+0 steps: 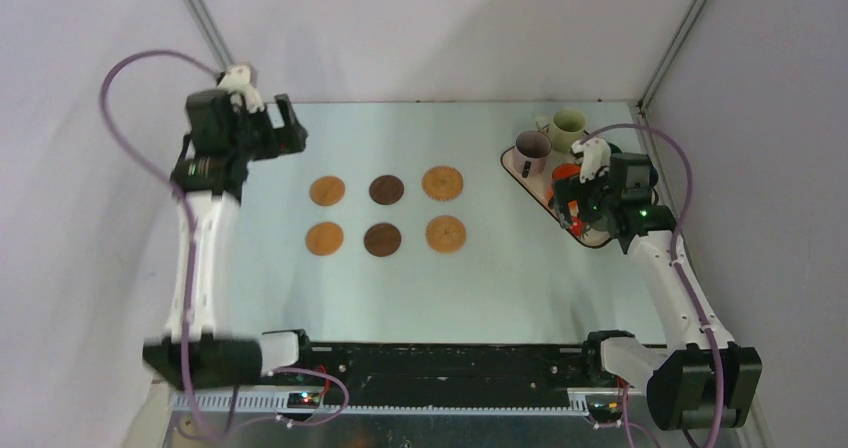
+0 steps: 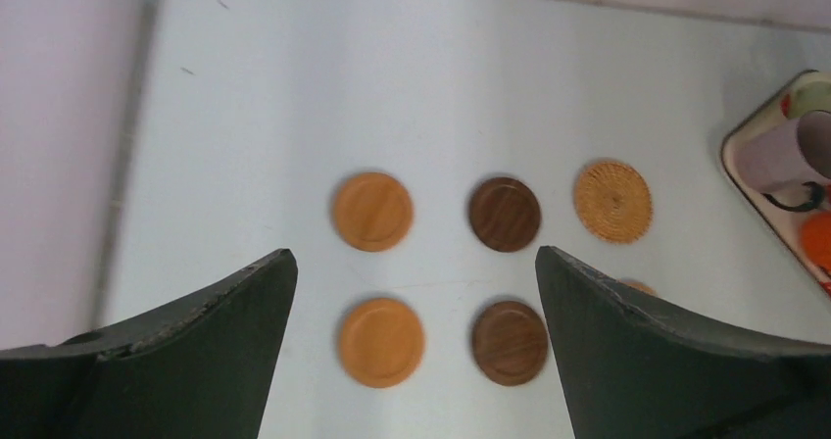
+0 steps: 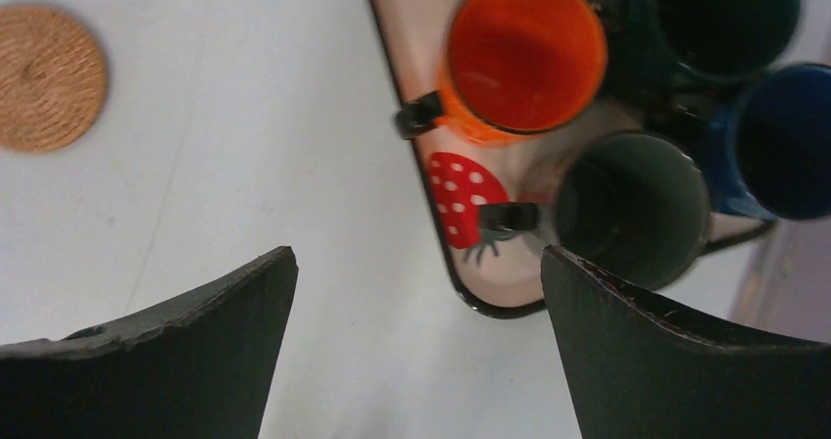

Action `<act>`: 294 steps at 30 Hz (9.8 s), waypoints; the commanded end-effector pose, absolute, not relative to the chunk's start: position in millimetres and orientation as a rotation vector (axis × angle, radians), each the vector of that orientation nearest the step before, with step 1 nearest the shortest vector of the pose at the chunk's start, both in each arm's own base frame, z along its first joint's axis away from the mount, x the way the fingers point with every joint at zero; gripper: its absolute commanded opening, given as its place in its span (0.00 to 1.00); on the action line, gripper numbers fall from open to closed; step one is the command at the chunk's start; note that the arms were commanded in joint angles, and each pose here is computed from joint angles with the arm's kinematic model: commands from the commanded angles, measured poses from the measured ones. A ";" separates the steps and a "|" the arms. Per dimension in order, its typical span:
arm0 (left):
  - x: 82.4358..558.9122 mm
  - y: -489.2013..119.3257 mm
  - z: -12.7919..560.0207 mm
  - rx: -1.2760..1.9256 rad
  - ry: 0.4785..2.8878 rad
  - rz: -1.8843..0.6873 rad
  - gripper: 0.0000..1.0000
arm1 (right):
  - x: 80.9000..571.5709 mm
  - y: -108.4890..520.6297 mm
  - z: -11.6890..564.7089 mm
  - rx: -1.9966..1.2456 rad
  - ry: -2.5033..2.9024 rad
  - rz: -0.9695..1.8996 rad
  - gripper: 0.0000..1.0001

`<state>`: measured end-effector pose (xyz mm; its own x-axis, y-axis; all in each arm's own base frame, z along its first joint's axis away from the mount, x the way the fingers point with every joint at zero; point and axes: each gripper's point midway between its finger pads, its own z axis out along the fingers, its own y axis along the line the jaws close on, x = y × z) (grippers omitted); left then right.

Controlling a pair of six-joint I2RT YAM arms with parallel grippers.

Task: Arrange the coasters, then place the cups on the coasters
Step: Pick up the cup from the tray, then place the cup on the coaster, then pick up the cup from the tray.

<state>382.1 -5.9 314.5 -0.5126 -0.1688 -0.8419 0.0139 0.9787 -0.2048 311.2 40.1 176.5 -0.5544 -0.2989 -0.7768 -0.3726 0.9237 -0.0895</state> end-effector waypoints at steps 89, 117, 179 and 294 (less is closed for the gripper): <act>222.7 43.5 229.1 -0.005 1.859 0.253 1.00 | 388.5 28.5 83.7 0.075 2.515 -0.119 0.52; 223.5 42.4 227.1 0.000 1.867 0.246 0.98 | 372.2 48.6 220.7 -0.083 2.138 -0.046 0.00; 210.5 76.0 248.9 -0.161 1.732 0.426 0.98 | 426.4 571.0 199.3 -0.967 1.646 0.481 0.00; 229.5 61.2 210.2 -0.046 1.877 0.353 0.98 | 481.4 60.8 78.7 0.000 2.374 -0.318 0.88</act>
<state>225.1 56.6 203.7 -0.3493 0.1294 -0.9280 -0.1887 0.9604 0.2049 469.5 71.0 77.1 -0.7700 -0.1339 -0.6238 0.0196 0.9723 -0.2329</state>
